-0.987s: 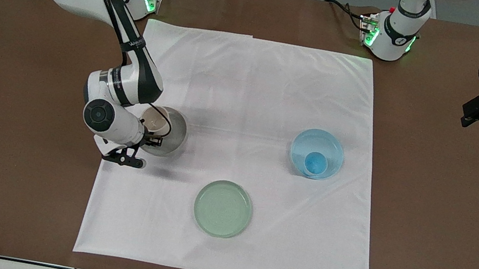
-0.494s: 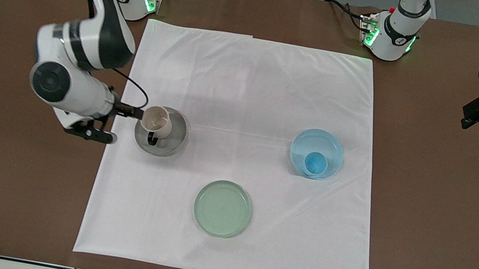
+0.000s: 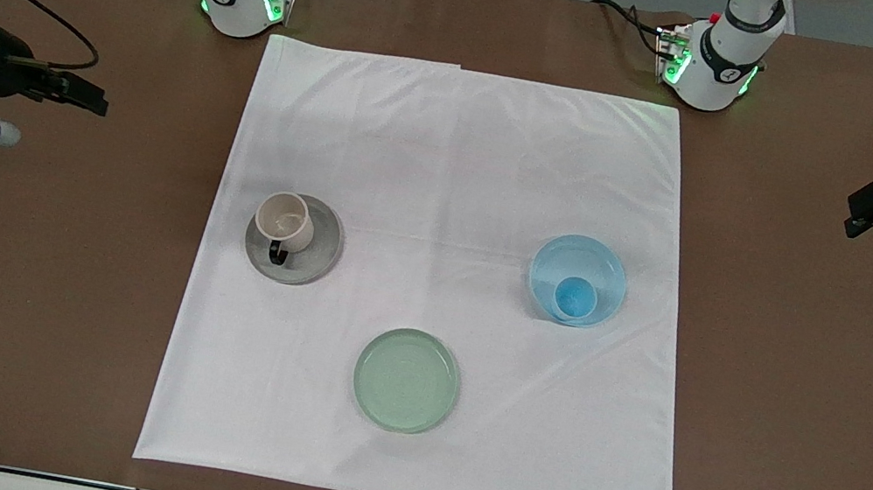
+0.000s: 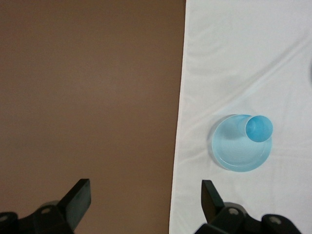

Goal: Place blue cup in blue plate and white mug in gray plate

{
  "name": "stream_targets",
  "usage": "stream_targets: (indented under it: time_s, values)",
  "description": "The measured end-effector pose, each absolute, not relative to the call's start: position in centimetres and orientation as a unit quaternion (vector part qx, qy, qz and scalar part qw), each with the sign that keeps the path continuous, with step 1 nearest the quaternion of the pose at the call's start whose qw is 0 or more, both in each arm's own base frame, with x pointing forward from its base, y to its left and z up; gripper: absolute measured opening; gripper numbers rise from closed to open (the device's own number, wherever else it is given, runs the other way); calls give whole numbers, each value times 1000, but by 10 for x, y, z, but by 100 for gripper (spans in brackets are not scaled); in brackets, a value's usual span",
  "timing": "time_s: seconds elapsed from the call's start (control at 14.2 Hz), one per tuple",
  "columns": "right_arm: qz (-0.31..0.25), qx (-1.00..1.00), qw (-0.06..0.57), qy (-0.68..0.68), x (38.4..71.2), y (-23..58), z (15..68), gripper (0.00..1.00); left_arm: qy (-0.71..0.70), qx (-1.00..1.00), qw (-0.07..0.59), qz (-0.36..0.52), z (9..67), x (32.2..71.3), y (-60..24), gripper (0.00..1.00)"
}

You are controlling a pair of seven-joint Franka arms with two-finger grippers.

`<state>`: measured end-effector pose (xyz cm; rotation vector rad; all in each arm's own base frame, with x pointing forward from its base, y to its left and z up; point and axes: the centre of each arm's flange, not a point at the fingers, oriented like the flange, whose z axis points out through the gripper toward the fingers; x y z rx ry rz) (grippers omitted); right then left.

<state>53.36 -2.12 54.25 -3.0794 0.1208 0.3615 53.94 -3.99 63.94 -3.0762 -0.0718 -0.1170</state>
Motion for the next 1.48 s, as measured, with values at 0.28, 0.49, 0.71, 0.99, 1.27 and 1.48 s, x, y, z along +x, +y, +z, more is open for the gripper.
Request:
stream_targets:
  time_s: [0.28,0.49,0.71,0.99,1.27,1.48]
  values:
    - [66,-997,20,44,540,-35,578,100,-25,-998,31,-41,643,538,-38,100]
    - [12,-999,18,43,545,-36,628,100,-27,-998,31,-42,644,538,-36,100]
    - [-24,-999,17,43,545,-36,662,100,-26,-998,31,-38,639,540,-37,100]
    - [-28,-999,17,42,545,-35,665,100,-23,-999,31,-32,632,543,-40,100]
    - [-32,-998,17,43,545,-36,669,100,-19,-999,31,-29,629,544,-44,100]
    - [-32,-998,17,43,545,-36,669,100,-17,-999,31,-25,625,547,-46,100]
